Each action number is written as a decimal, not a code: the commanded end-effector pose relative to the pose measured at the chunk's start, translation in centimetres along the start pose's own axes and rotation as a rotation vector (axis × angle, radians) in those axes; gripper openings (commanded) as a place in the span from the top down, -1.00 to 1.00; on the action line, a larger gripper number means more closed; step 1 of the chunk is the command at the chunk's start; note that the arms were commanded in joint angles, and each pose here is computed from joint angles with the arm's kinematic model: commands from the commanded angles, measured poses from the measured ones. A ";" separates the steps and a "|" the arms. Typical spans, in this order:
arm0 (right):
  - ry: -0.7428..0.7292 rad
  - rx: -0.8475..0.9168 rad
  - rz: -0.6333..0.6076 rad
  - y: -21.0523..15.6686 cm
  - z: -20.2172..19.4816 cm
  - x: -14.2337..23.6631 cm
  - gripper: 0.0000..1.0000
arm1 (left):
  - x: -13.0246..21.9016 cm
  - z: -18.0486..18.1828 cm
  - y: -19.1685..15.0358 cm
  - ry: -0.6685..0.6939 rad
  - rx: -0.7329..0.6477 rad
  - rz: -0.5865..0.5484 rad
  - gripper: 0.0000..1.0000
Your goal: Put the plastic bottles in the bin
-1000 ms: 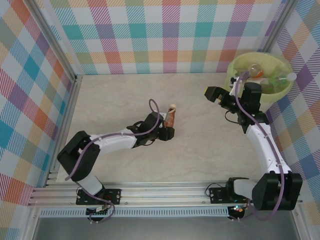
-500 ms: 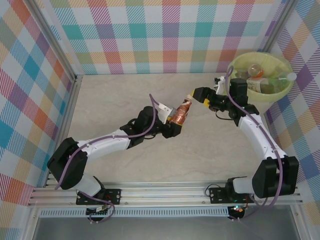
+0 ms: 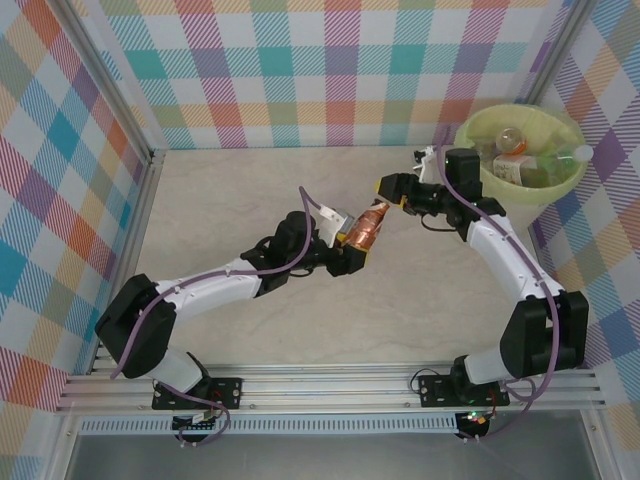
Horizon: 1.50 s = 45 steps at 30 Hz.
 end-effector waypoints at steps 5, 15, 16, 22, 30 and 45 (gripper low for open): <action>0.037 0.064 0.029 -0.4 1.9 0.6 0.39 | -0.4 -0.8 1.9 -0.027 -0.018 -0.053 0.07; 0.043 0.096 0.021 -0.4 2.7 1.2 1.00 | -0.4 -0.5 1.9 -0.012 -0.007 -0.049 -0.06; 0.043 0.099 0.019 -0.4 2.8 1.2 1.00 | -0.5 -0.6 1.9 -0.012 -0.004 -0.047 -0.10; -0.012 0.140 -0.056 0.1 3.3 2.5 1.00 | -0.3 0.7 1.6 0.060 0.065 -0.031 -0.94; -0.244 0.317 -0.391 3.2 6.6 9.7 1.00 | 2.7 0.6 2.5 0.082 0.037 -0.164 -1.00; -0.617 0.652 -1.295 8.1 15.4 27.1 1.00 | 9.6 7.9 -1.6 0.624 0.216 -0.272 -1.00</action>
Point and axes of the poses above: each hand's point on the last joint's axis, 136 mm out from that joint toward the fingers, its own x axis back along the fingers, its own z axis along the line the jaws close on, y = z × x, the point moved 3 cm from there along x, back along the fingers, and after that the axes turned 10 degrees about -x, right-handed, at the moved point
